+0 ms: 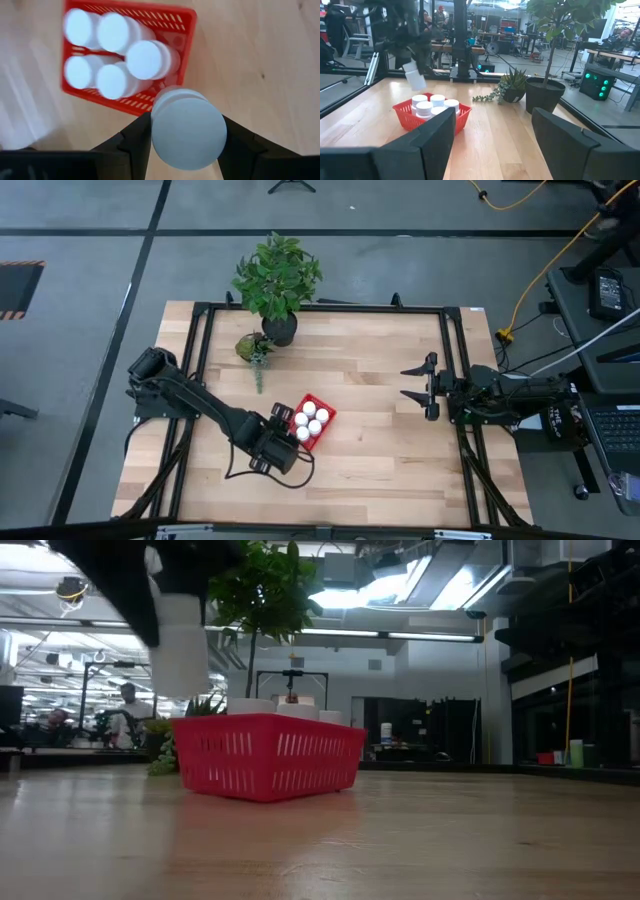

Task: Pick and place pill bottles into a basket
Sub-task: Put the white medicine bottle into the red bin

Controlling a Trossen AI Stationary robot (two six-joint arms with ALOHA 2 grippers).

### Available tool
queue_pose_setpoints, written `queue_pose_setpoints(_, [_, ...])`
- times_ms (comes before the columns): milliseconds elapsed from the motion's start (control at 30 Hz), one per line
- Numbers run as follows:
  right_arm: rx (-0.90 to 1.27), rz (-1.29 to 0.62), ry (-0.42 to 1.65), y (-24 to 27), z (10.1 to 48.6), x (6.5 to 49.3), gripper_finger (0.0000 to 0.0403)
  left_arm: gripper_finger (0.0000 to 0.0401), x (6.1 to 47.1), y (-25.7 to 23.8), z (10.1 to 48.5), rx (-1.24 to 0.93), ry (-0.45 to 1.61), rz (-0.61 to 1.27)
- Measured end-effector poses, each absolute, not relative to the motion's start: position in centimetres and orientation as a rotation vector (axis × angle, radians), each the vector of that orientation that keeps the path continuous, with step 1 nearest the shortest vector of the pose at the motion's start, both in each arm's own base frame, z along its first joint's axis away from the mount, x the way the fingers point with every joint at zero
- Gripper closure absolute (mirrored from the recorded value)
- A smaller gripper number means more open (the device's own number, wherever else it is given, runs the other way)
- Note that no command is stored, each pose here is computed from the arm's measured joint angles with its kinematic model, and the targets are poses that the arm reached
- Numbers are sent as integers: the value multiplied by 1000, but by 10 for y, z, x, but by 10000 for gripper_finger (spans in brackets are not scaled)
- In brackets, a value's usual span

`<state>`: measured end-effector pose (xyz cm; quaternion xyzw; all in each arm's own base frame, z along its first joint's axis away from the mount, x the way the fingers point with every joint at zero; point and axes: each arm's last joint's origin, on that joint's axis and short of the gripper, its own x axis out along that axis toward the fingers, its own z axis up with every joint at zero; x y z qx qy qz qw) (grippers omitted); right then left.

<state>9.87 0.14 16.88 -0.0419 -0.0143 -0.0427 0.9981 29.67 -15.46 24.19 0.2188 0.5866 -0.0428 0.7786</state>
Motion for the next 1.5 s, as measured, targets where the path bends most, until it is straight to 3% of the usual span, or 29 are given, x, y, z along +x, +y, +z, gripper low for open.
queue_pose_setpoints(367, [-84, -85, -29, 1, 169, 99, 139, 230, 288, -148, 268, 445, 1165, -52])
queue_pose_setpoints(1033, [-84, -85, -29, 1, 169, 99, 139, 230, 299, -133, 268, 446, 1156, -60])
queue_pose_setpoints(1500, [-84, -86, -29, 1, 169, 99, 139, 230, 294, -131, 245, 463, 1198, -68])
